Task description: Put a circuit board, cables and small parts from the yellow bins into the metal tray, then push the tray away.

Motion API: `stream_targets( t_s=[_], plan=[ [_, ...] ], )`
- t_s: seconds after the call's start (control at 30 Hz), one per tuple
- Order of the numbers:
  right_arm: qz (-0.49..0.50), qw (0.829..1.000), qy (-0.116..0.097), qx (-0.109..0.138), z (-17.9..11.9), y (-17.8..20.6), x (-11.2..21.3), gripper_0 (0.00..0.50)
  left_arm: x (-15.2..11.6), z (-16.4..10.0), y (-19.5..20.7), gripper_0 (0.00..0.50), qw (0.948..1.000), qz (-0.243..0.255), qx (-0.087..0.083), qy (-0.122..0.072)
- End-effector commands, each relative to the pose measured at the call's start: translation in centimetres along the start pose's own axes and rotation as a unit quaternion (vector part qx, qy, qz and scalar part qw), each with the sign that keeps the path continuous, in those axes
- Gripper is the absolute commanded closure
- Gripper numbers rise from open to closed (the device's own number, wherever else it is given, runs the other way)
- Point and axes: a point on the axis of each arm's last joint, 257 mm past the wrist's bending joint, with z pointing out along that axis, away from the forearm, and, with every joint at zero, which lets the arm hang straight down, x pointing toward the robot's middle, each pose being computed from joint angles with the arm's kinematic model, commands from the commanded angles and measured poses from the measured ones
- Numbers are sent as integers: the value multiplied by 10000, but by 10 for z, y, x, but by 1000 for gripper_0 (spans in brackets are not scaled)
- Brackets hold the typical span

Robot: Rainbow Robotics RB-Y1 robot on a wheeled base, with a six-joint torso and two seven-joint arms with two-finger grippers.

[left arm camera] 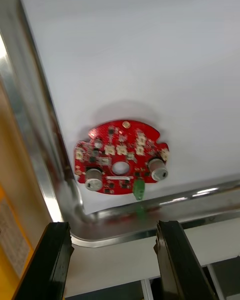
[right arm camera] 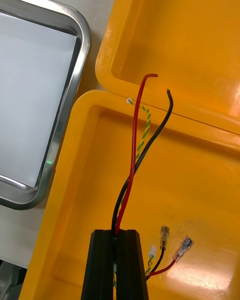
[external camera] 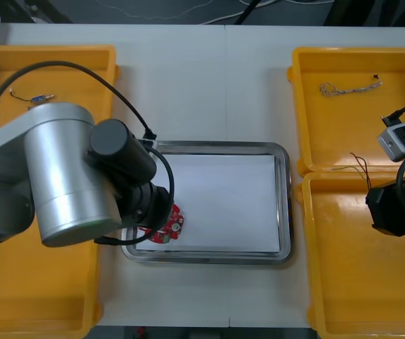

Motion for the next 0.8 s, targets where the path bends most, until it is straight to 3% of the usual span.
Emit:
stream_targets(
  t_s=[0.03, 0.4, 0.63, 0.8],
  plan=[
    [-497, 9985, -47, -204, -5, 16, -3, 500, -30, -30, 42, 0, 9993, -176, -236, -217],
    [-1661, 9850, -63, -468, 0, 70, -26, 500, -71, -58, 122, 0, 9965, -496, -618, -248],
    [-2421, 9689, -91, -507, 4, 101, -34, 500, -88, -62, 166, 0, 9937, -808, -753, -175],
    [-2961, 9536, -86, -543, 8, 126, -35, 500, -100, -65, 198, 0, 9856, -1428, -867, -260]
  ],
)
